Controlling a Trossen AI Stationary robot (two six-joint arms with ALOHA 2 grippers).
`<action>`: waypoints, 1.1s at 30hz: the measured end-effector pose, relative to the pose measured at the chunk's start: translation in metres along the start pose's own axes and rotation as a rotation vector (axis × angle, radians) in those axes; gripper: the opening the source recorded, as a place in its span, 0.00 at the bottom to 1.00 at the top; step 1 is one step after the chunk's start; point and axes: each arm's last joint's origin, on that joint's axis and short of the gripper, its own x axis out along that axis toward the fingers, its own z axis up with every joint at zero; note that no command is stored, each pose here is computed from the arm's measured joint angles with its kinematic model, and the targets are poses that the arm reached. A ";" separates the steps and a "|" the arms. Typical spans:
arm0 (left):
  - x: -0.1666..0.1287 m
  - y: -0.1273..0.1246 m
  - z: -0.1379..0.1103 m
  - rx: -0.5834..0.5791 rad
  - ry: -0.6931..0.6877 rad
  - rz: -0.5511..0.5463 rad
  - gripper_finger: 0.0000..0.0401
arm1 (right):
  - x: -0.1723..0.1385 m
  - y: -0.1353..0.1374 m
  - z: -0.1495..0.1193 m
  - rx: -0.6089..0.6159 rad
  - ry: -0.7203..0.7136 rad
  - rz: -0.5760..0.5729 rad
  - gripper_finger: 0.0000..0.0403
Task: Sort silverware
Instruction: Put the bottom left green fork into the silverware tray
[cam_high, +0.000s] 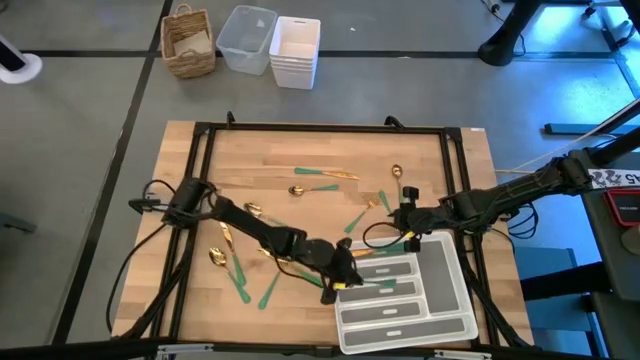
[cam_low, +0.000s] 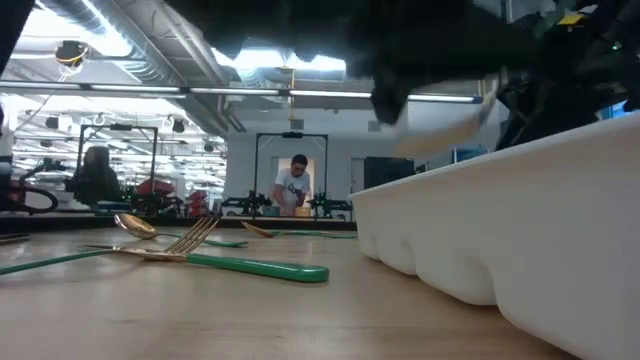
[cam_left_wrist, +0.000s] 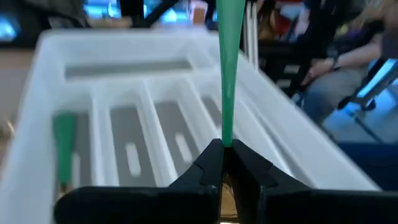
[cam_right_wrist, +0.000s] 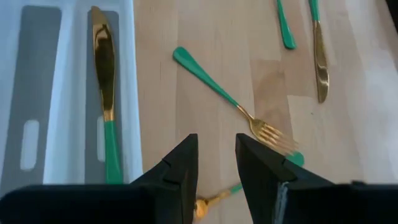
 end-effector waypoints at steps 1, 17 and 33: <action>0.003 0.000 -0.003 -0.001 0.012 0.009 0.03 | -0.003 -0.001 0.000 -0.004 0.011 0.004 0.27; 0.020 0.023 -0.029 -0.070 0.065 0.136 0.03 | -0.036 -0.011 0.017 0.013 -0.027 0.009 0.27; 0.023 0.035 -0.041 -0.076 0.128 0.175 0.11 | -0.036 -0.010 0.017 0.107 -0.024 0.025 0.27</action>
